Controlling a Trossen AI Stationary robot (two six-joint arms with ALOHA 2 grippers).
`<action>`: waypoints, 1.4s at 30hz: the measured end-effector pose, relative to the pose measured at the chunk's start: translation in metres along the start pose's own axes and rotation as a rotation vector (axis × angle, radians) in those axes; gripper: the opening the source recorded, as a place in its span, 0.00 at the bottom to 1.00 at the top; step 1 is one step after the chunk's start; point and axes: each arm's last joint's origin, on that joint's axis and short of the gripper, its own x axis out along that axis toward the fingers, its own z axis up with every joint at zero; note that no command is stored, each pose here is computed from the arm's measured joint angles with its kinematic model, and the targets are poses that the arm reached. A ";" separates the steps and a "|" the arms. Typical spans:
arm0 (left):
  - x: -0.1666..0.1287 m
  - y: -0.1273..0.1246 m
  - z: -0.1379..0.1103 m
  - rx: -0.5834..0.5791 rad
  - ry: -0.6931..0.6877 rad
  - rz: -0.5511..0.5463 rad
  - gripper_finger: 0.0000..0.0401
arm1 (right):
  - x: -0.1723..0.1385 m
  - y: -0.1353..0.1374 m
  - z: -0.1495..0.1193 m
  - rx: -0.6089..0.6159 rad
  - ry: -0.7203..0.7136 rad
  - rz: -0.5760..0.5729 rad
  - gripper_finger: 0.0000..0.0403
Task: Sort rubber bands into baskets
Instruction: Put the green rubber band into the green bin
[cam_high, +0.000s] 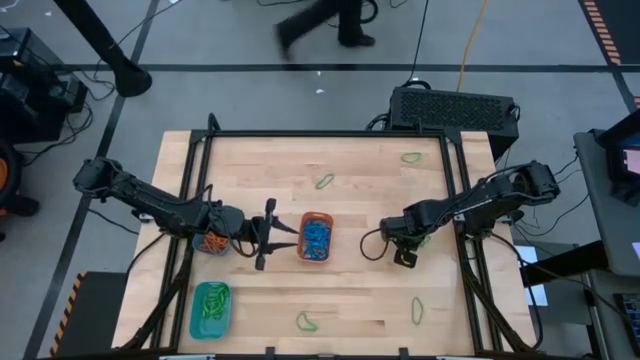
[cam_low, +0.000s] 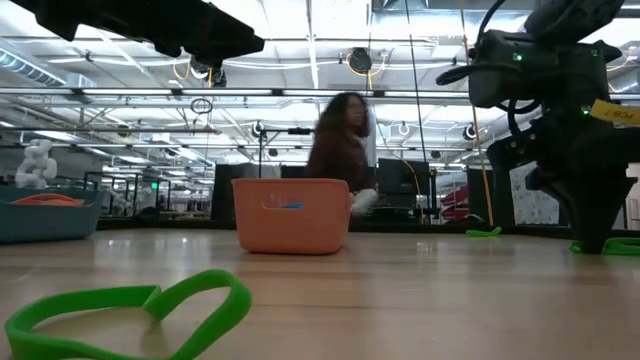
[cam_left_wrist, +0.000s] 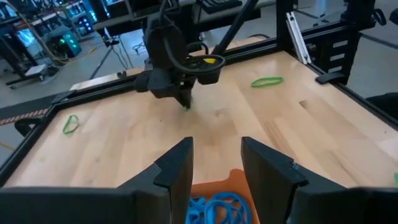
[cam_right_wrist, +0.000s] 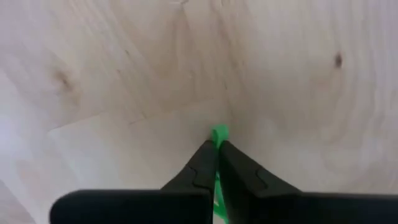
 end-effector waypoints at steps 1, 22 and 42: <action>0.000 0.000 0.000 0.000 0.000 0.000 0.36 | -0.001 0.001 0.001 -0.001 -0.003 0.001 0.02; 0.001 -0.003 -0.001 -0.019 -0.010 -0.098 0.36 | -0.077 -0.003 -0.016 0.131 -0.276 0.035 0.00; 0.072 -0.019 -0.030 -0.105 -0.395 -0.031 0.36 | -0.125 0.067 0.027 -0.239 -1.067 0.494 0.00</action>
